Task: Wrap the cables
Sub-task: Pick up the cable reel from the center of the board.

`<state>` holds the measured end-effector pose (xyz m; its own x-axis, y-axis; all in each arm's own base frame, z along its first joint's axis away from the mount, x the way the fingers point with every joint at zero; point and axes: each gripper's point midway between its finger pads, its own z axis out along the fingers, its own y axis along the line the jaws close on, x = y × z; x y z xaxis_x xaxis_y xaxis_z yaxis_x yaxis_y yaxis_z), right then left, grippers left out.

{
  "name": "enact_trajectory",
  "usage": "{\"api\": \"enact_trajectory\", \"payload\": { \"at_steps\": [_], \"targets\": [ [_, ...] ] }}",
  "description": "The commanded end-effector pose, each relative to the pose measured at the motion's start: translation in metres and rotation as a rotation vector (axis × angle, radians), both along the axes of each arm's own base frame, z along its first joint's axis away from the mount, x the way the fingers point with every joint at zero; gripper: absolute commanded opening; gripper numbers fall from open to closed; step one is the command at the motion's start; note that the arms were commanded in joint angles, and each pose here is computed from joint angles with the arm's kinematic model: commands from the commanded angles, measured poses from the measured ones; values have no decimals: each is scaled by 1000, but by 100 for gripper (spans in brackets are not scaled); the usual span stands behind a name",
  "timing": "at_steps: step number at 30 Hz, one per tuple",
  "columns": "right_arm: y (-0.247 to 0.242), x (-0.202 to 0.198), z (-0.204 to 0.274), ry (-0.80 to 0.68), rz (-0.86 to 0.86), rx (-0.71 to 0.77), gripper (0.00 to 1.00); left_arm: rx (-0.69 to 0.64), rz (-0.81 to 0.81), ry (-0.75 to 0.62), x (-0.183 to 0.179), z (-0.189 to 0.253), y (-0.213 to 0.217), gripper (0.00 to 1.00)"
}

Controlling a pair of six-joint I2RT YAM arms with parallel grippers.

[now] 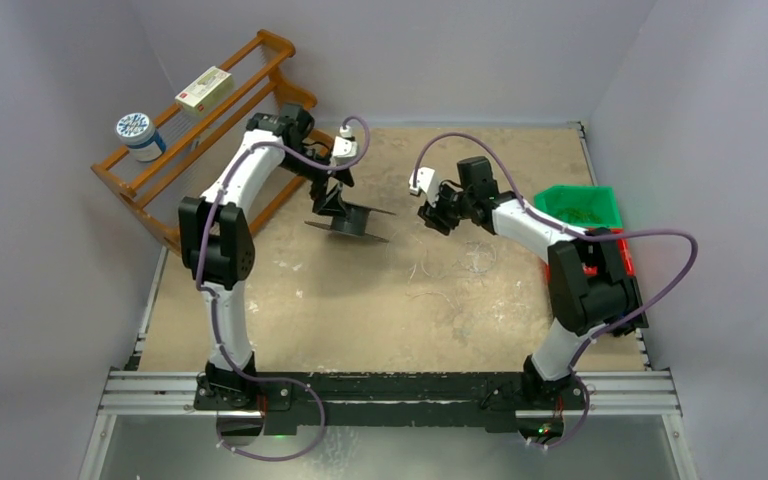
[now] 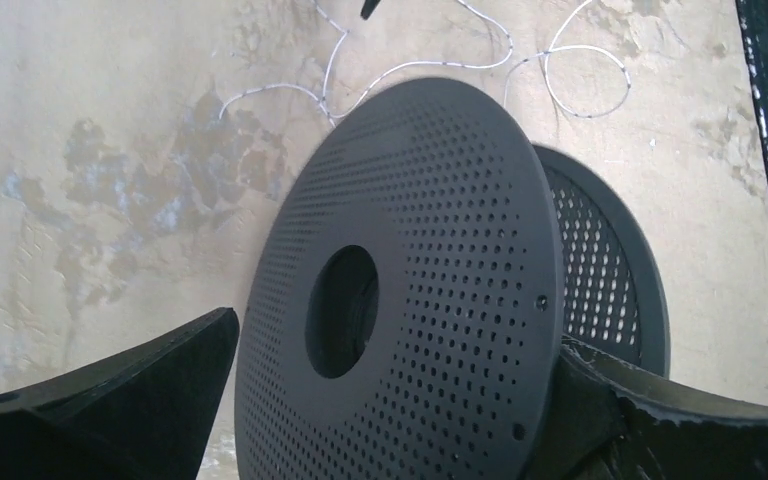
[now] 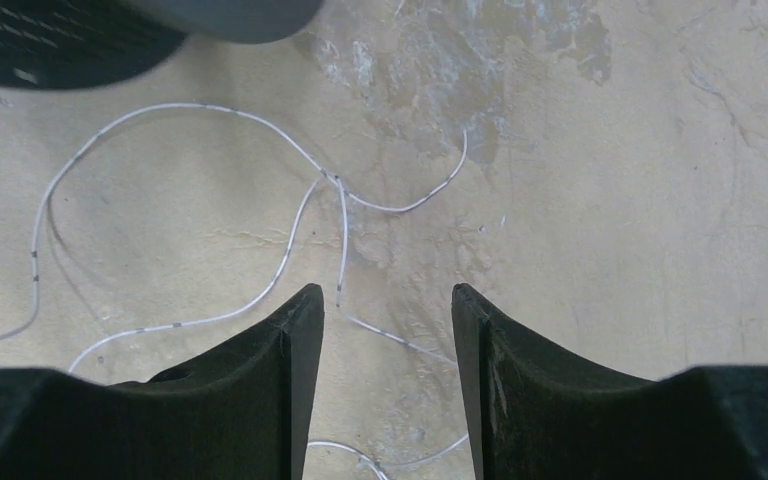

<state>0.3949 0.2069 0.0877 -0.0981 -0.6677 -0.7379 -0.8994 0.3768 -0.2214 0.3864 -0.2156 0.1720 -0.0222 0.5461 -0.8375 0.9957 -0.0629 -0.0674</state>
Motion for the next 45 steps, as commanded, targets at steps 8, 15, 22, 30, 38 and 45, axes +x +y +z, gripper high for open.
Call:
{"api": "enact_trajectory", "payload": {
  "at_steps": [8,15,22,30,38,45],
  "targets": [
    [28,14,54,-86,26,71,55,59,285,-56,5,-21,14,80],
    [40,15,42,-113,115,35,54,131,468,-17,9,-40,35,35],
    [60,-9,14,-148,221,-68,54,118,622,-47,18,-33,49,20],
    [79,-6,-18,-195,223,-226,52,87,802,-61,35,-9,84,18],
    [60,23,-39,-239,128,-391,52,56,787,-51,25,-3,95,19],
    [68,30,-42,-264,139,-398,47,35,775,-27,23,-3,90,18]
  ]
}}
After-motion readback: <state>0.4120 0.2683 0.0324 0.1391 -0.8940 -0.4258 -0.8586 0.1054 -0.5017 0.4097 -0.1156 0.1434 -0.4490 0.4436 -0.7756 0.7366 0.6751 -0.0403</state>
